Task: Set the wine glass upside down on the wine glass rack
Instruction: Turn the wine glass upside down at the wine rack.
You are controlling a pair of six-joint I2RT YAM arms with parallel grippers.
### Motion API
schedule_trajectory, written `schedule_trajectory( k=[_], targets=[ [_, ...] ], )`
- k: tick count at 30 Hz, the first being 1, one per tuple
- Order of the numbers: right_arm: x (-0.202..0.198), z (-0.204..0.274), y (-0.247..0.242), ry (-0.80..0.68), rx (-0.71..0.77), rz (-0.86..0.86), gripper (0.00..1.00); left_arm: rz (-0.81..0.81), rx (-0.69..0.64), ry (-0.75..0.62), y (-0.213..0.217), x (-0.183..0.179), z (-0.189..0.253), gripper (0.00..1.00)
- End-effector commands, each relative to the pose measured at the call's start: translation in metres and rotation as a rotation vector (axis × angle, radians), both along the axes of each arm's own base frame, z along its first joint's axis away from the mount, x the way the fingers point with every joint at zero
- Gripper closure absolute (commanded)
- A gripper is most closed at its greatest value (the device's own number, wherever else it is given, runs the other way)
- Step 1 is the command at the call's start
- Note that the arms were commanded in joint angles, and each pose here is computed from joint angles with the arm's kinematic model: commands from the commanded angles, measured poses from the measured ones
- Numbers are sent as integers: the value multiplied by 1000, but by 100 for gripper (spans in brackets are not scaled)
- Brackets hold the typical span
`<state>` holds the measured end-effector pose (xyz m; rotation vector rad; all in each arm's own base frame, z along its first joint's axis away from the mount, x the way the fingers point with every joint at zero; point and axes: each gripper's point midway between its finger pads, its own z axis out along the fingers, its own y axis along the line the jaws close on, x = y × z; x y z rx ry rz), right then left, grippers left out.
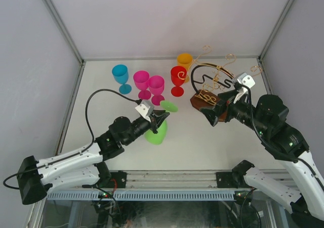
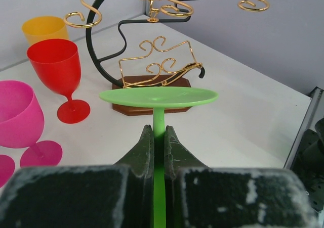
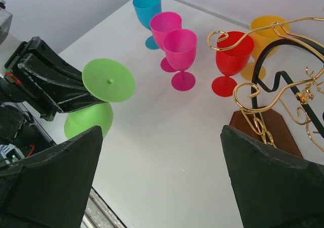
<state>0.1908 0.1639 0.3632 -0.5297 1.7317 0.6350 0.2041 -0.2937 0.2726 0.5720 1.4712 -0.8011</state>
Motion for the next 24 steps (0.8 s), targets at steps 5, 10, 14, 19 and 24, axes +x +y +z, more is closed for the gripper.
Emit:
schedule_trajectory(
  k=[5,10,14,19,24],
  targets=[
    [-1,12,-6,-42,-13,-9,0,0,-44,-61,-7,9,23,100],
    [-1,12,-5,-41,-14,0,0,-5,-36,-59,-7,8,19,100],
    [-2,12,-3,-30,-2,2,0,-6,-32,-61,-7,8,17,100],
    [-1,18,-6,-40,28,-25,0,-1,-50,-72,-7,10,18,100],
    [1,19,-8,-43,24,-36,0,-11,-61,-80,-10,18,18,100]
  ],
)
